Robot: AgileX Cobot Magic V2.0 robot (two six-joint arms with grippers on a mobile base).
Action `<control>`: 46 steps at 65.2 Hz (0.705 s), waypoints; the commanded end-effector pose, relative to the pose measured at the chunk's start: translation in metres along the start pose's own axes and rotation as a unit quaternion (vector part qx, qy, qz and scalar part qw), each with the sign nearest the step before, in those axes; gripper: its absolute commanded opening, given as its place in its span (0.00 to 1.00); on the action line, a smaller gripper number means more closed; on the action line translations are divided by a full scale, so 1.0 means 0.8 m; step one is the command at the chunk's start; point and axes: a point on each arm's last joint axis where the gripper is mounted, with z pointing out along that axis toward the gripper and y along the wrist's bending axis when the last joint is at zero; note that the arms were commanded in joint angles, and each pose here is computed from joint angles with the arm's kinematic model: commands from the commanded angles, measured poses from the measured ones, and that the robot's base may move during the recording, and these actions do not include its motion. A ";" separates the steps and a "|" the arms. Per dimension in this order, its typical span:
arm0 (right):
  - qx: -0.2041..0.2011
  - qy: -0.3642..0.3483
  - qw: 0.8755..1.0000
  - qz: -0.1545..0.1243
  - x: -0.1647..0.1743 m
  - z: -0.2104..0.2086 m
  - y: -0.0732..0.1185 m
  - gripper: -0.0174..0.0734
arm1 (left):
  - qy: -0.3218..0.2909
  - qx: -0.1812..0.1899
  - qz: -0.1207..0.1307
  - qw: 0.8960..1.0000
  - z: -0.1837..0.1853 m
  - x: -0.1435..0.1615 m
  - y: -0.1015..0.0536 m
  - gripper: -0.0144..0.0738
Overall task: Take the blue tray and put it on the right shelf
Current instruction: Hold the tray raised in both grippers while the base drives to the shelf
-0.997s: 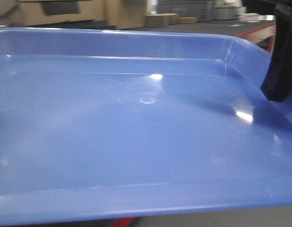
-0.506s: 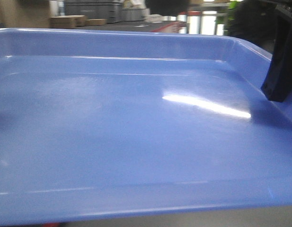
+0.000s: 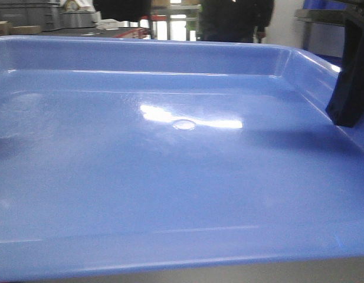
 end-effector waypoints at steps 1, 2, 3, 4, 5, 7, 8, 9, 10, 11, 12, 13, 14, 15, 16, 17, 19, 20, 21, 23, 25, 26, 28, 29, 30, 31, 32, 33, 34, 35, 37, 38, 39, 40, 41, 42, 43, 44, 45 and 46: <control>-0.007 -0.037 0.999 -0.001 -0.006 -0.017 -0.001 0.43 | -0.018 0.004 0.001 1.000 -0.012 -0.002 -0.001 0.17; -0.007 -0.037 0.999 -0.001 -0.006 -0.017 -0.001 0.43 | -0.018 0.004 0.001 1.000 -0.012 -0.002 -0.001 0.17; -0.007 -0.037 0.999 -0.001 -0.006 -0.017 -0.001 0.43 | -0.018 0.004 0.001 1.000 -0.012 -0.002 -0.001 0.17; -0.007 -0.037 0.999 -0.001 -0.006 -0.017 -0.001 0.43 | -0.018 0.004 0.001 1.000 -0.012 -0.002 -0.001 0.17; -0.007 -0.037 0.999 -0.001 -0.006 -0.017 -0.001 0.43 | -0.018 0.004 0.001 1.000 -0.012 -0.002 -0.001 0.17; -0.007 -0.037 0.999 -0.001 -0.006 -0.017 -0.001 0.43 | -0.018 0.004 0.001 1.000 -0.012 -0.002 -0.001 0.17; -0.007 -0.037 0.999 -0.001 -0.006 -0.017 -0.001 0.43 | -0.018 0.004 0.001 1.000 -0.012 -0.002 -0.001 0.17; -0.007 -0.037 0.999 -0.001 -0.006 -0.017 -0.001 0.43 | -0.018 0.004 0.001 1.000 -0.012 -0.002 -0.001 0.17; -0.007 -0.037 0.999 -0.001 -0.006 -0.017 -0.001 0.43 | -0.018 0.004 0.001 1.000 -0.012 -0.002 -0.001 0.17; -0.007 -0.037 0.999 -0.001 -0.006 -0.017 -0.001 0.43 | -0.018 0.004 0.001 1.000 -0.012 -0.002 -0.001 0.17; -0.007 -0.037 0.999 -0.001 -0.006 -0.017 -0.001 0.43 | -0.018 0.004 0.001 1.000 -0.012 -0.002 -0.001 0.17; -0.007 -0.037 0.999 -0.001 -0.006 -0.017 -0.001 0.43 | -0.018 0.004 0.001 1.000 -0.012 -0.002 -0.001 0.17; -0.007 -0.037 0.999 -0.001 -0.006 -0.017 -0.001 0.43 | -0.018 0.004 0.001 1.000 -0.012 -0.002 -0.001 0.17; -0.007 -0.037 0.999 -0.001 -0.006 -0.017 -0.001 0.43 | -0.018 0.004 0.001 1.000 -0.012 -0.002 -0.001 0.17; -0.007 -0.037 0.999 -0.001 -0.006 -0.017 -0.001 0.43 | -0.018 0.004 0.001 1.000 -0.012 -0.002 -0.001 0.17; -0.007 -0.037 0.999 -0.001 -0.006 -0.017 -0.001 0.43 | -0.018 0.004 0.001 1.000 -0.012 -0.002 -0.001 0.17; -0.007 -0.037 0.999 -0.001 -0.006 -0.017 -0.001 0.43 | -0.018 0.004 0.001 1.000 -0.012 -0.002 -0.001 0.17; -0.007 -0.037 0.999 -0.001 -0.006 -0.017 -0.001 0.43 | -0.018 0.004 0.001 1.000 -0.012 -0.002 -0.001 0.17; -0.007 -0.037 0.999 -0.001 -0.006 -0.017 -0.001 0.43 | -0.018 0.004 0.001 1.000 -0.012 -0.002 -0.001 0.17; -0.007 -0.037 0.999 -0.001 -0.006 -0.017 -0.001 0.43 | -0.018 0.004 0.001 1.000 -0.012 -0.002 -0.001 0.17; -0.007 -0.037 0.999 -0.001 -0.006 -0.017 -0.001 0.43 | -0.018 0.004 0.001 1.000 -0.012 -0.002 -0.001 0.17; -0.007 -0.037 0.999 -0.001 -0.006 -0.017 -0.001 0.43 | -0.018 0.004 0.001 1.000 -0.012 -0.002 -0.001 0.17; -0.007 -0.037 0.999 -0.001 -0.006 -0.017 -0.001 0.43 | -0.018 0.004 0.001 1.000 -0.012 -0.002 -0.001 0.17; -0.007 -0.037 0.999 -0.001 -0.006 -0.017 -0.001 0.43 | -0.018 0.004 0.001 1.000 -0.012 -0.002 -0.001 0.17; -0.007 -0.037 0.999 -0.001 -0.006 -0.017 -0.001 0.43 | -0.018 0.004 0.001 1.000 -0.012 -0.002 -0.001 0.17; -0.007 -0.037 0.999 -0.001 -0.006 -0.017 -0.001 0.43 | -0.018 0.004 0.001 1.000 -0.012 -0.002 -0.001 0.17; -0.006 -0.037 0.999 -0.001 -0.006 -0.017 -0.001 0.43 | -0.018 0.004 0.001 1.000 -0.012 -0.002 -0.001 0.17; -0.006 -0.037 0.999 -0.001 -0.006 -0.017 -0.001 0.43 | -0.018 0.004 0.001 1.000 -0.012 -0.002 -0.001 0.17; -0.006 -0.037 0.999 -0.001 -0.006 -0.017 -0.001 0.43 | -0.018 0.004 0.001 1.000 -0.012 -0.002 -0.001 0.17; -0.006 -0.037 0.999 -0.001 -0.006 -0.017 -0.001 0.43 | -0.018 0.004 0.001 1.000 -0.012 -0.002 -0.001 0.17; -0.006 -0.036 0.999 -0.001 -0.006 -0.017 -0.001 0.43 | -0.018 0.004 0.001 1.000 -0.012 -0.002 -0.001 0.17; -0.006 -0.036 0.999 -0.001 -0.006 -0.017 -0.001 0.43 | -0.018 0.004 0.001 1.000 -0.012 -0.002 -0.001 0.17; -0.006 -0.036 0.999 -0.001 -0.006 -0.017 -0.001 0.43 | -0.018 0.004 0.001 1.000 -0.012 -0.002 -0.001 0.17; -0.006 -0.036 0.999 -0.001 -0.006 -0.017 -0.001 0.43 | -0.018 0.004 0.001 1.000 -0.012 -0.002 -0.001 0.17; -0.006 -0.036 0.999 -0.001 -0.006 -0.017 -0.001 0.43 | -0.018 0.004 0.001 1.000 -0.012 -0.002 -0.001 0.17; -0.006 -0.036 0.999 -0.001 -0.006 -0.017 -0.001 0.43 | -0.018 0.004 0.001 1.000 -0.012 -0.002 -0.001 0.17; -0.006 -0.036 0.999 -0.001 -0.006 -0.017 -0.001 0.43 | -0.018 0.004 0.001 1.000 -0.012 -0.002 -0.001 0.17; -0.006 -0.036 0.999 -0.001 -0.006 -0.017 -0.001 0.43 | -0.018 0.004 0.001 1.000 -0.012 -0.002 -0.001 0.17; -0.006 -0.036 0.999 -0.001 -0.006 -0.017 -0.001 0.43 | -0.018 0.004 0.001 1.000 -0.012 -0.002 -0.001 0.17; -0.006 -0.036 0.999 -0.001 -0.006 -0.017 -0.001 0.43 | -0.018 0.004 0.001 1.000 -0.012 -0.002 -0.001 0.17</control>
